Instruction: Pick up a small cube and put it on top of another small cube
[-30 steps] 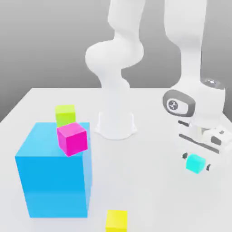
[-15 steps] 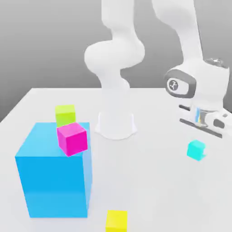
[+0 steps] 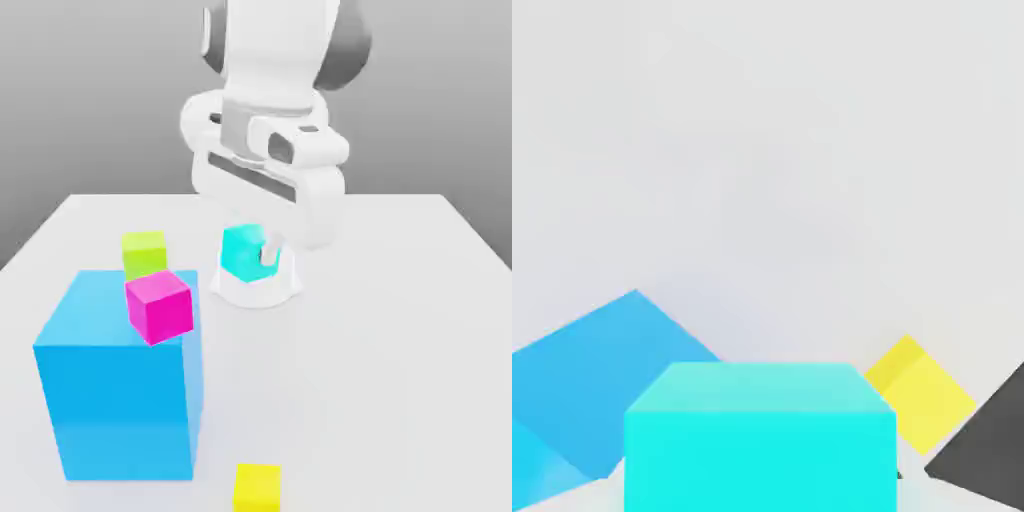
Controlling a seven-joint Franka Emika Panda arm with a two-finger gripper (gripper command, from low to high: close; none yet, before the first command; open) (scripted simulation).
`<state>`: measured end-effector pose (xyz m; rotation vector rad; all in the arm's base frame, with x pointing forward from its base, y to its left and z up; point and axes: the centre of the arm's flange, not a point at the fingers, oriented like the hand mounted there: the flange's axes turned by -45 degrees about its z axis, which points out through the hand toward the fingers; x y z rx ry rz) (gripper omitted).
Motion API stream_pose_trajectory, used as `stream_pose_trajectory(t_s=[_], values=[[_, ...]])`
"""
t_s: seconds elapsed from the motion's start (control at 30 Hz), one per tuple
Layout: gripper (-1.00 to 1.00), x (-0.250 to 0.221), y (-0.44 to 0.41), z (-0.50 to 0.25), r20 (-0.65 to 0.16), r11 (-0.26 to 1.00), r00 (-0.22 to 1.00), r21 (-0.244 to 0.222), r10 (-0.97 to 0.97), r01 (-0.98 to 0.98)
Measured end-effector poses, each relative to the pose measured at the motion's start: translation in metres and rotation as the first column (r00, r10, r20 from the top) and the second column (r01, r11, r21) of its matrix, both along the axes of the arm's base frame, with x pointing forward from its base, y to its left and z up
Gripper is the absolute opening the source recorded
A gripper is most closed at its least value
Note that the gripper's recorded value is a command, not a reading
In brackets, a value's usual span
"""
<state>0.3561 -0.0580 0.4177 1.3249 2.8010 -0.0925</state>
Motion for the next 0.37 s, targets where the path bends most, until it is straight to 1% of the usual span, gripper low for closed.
stream_pose_trajectory(t_s=[0.1,0.17,0.23,0.27,0.37], values=[[-1.00,-0.032,-0.061,0.029,-0.012,0.999,1.000,0.047,-0.008,0.009],[-1.00,-0.041,-0.077,0.018,-0.014,0.998,1.000,0.061,-0.010,0.010],[-1.00,-0.044,-0.081,-0.007,-0.015,0.998,1.000,0.065,-0.010,0.011],[1.00,-0.045,-0.082,-0.020,-0.014,0.998,1.000,0.066,-0.009,0.010],[1.00,-0.045,-0.082,-0.020,-0.014,0.998,1.000,0.066,-0.009,0.010]])
